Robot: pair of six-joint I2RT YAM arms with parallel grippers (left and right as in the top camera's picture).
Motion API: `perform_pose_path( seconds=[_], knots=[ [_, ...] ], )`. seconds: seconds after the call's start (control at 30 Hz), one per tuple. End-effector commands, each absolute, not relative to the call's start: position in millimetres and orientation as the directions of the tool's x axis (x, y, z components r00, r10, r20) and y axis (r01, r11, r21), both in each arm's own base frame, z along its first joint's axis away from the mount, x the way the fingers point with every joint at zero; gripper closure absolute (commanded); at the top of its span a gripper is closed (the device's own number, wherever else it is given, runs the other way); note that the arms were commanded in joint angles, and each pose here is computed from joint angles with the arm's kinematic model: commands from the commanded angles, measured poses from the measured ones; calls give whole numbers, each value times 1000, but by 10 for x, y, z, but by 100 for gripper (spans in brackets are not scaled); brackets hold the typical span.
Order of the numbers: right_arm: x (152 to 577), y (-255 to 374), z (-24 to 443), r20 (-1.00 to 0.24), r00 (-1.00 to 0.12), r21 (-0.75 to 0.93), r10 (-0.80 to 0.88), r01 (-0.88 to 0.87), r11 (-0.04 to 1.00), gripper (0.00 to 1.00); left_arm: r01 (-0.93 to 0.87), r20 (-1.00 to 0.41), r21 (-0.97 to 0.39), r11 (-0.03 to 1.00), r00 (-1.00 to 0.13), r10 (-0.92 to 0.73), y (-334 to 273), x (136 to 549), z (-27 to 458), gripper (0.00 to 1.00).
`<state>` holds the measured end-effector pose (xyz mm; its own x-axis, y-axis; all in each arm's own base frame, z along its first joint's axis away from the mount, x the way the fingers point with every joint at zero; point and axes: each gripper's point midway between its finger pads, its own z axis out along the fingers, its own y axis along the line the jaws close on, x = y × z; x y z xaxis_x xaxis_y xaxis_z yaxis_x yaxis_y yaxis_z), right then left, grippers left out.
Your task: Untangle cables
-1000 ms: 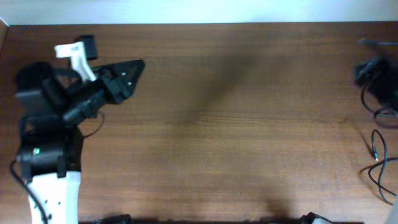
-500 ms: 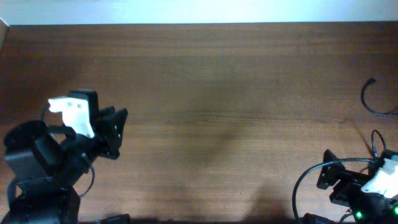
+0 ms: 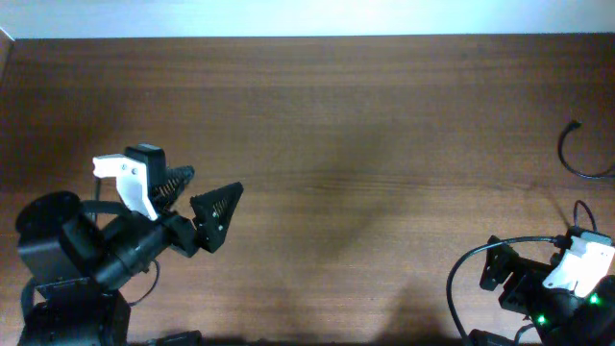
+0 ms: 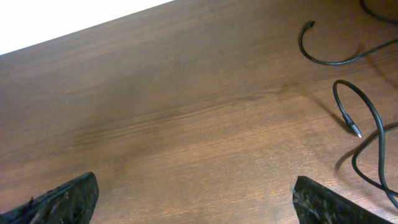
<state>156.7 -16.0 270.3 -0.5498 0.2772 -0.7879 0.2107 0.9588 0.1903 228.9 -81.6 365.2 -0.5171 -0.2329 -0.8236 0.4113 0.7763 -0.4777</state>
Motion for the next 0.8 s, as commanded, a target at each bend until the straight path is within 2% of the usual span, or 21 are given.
perform_pose_path(
  seconds=[0.0,0.03,0.1,0.2,0.23,0.33,0.4,0.43,0.47,0.7,0.77],
  knots=[
    [1567,-165,2692,-788,-550,188,277,214,959,1,338,-707,-643,687,-607,-363,-900,2213,3659,1],
    [1567,-166,2692,-788,-550,188,277,214,959,1,338,-720,-625,704,-599,-351,-881,2214,3640,1],
    [1567,-165,2691,-788,-550,188,277,214,959,1,461,-852,-423,780,-497,-168,-855,2230,3627,1],
    [1566,-165,2692,-788,-550,188,277,214,959,1,592,-944,-126,796,-317,87,-861,2237,3650,1],
    [1567,-165,2691,-788,-550,188,277,214,959,1,588,-949,-60,807,-284,136,-836,2241,3646,1],
    [1566,-165,2690,-787,-551,188,277,214,959,1,559,-926,237,795,-119,359,-771,2255,3550,1],
    [1567,-165,2692,-788,-550,188,277,214,959,1,521,-882,384,762,-37,469,-713,2243,3469,1],
    [1567,-165,2692,-788,-550,188,277,214,959,1,485,-802,543,686,59,594,-676,2195,3311,1],
    [1567,-165,2692,-788,-550,188,277,214,959,1,465,-762,609,643,115,638,-685,2162,3200,1],
    [1567,-166,2692,-788,-550,188,277,214,959,1,229,-621,775,590,455,638,-808,2112,2706,1],
    [1567,-165,2692,-788,-550,188,277,213,959,1,186,-591,789,586,491,640,-811,2109,2577,1]
  ],
)
